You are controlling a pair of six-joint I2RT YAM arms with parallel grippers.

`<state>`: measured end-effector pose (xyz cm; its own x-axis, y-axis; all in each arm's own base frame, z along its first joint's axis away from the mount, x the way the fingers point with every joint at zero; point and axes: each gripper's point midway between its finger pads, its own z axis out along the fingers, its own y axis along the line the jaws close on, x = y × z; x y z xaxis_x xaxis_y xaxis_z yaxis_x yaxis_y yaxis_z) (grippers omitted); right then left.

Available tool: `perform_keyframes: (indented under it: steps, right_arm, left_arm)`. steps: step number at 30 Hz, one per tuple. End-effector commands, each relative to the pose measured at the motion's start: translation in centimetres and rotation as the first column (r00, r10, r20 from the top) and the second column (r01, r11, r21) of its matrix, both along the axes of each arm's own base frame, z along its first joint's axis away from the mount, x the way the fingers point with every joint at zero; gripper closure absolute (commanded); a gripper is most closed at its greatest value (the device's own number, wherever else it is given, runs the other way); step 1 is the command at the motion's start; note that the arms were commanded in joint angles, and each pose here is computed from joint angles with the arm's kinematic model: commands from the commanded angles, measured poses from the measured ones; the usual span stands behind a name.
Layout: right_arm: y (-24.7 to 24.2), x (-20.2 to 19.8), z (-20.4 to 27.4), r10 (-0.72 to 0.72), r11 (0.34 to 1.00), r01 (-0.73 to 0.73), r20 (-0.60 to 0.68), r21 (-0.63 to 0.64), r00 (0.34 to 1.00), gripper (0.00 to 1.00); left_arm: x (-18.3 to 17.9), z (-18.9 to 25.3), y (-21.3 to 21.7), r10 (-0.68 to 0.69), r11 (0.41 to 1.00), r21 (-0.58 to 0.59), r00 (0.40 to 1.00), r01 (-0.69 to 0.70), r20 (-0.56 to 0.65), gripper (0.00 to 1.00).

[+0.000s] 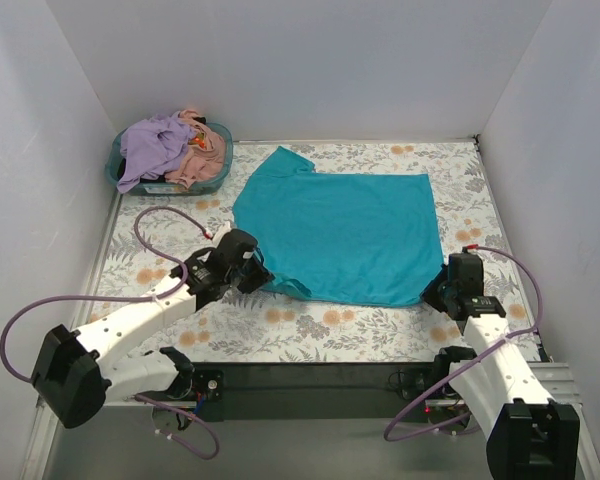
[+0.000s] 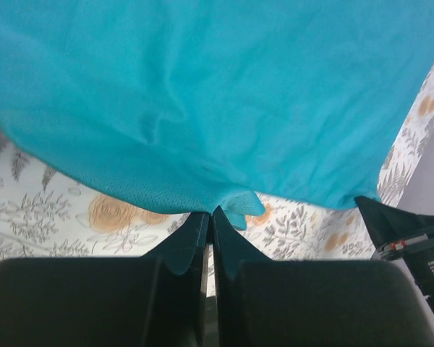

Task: Fold and stack the t-shirts
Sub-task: Fold the tshirt

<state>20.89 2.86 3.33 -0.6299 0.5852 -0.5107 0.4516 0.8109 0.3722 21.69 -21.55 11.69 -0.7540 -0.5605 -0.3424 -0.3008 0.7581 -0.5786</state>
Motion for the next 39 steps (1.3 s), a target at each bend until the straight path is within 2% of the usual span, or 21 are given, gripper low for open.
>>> perform_keyframes:
  steps: [1, 3, 12, 21, 28, 39]
  right_arm:
    - [0.6, 2.9, 3.1, 0.056, 0.998, -0.056, 0.095, -0.004, 0.994, 0.99]
    - [0.5, 3.6, 3.7, 0.066, 0.998, -0.065, 0.104, -0.016, 0.992, 0.99]
    - [0.1, 7.5, 5.7, 0.077, 0.996, -0.071, 0.117, -0.056, 0.990, 0.99]
    - [0.2, 11.4, 6.0, 0.114, 0.991, -0.107, 0.098, -0.081, 0.989, 0.99]
    - [-0.1, 14.7, 5.9, 0.149, 0.983, -0.137, 0.092, -0.126, 0.985, 0.99]
    - [-0.6, 19.6, 5.1, 0.165, 0.973, -0.150, 0.071, -0.173, 0.984, 0.99]
  left_arm:
    - [3.7, 1.9, 0.0, 0.017, 1.000, 0.004, 0.997, -0.017, 0.077, 1.00]
    - [5.7, 3.0, 0.1, 0.031, 0.999, -0.024, 0.995, -0.029, 0.098, 1.00]
    - [11.3, 5.2, 0.1, 0.029, 1.000, -0.005, 0.982, -0.029, 0.187, 1.00]
    - [16.0, 5.1, 1.1, 0.038, 0.999, -0.012, 0.973, -0.037, 0.228, 1.00]
    - [19.7, 4.2, 1.0, -0.020, 1.000, 0.017, 0.968, 0.017, 0.250, 1.00]
    - [24.2, 0.3, 1.9, -0.006, 1.000, 0.030, 0.981, 0.000, 0.194, 1.00]
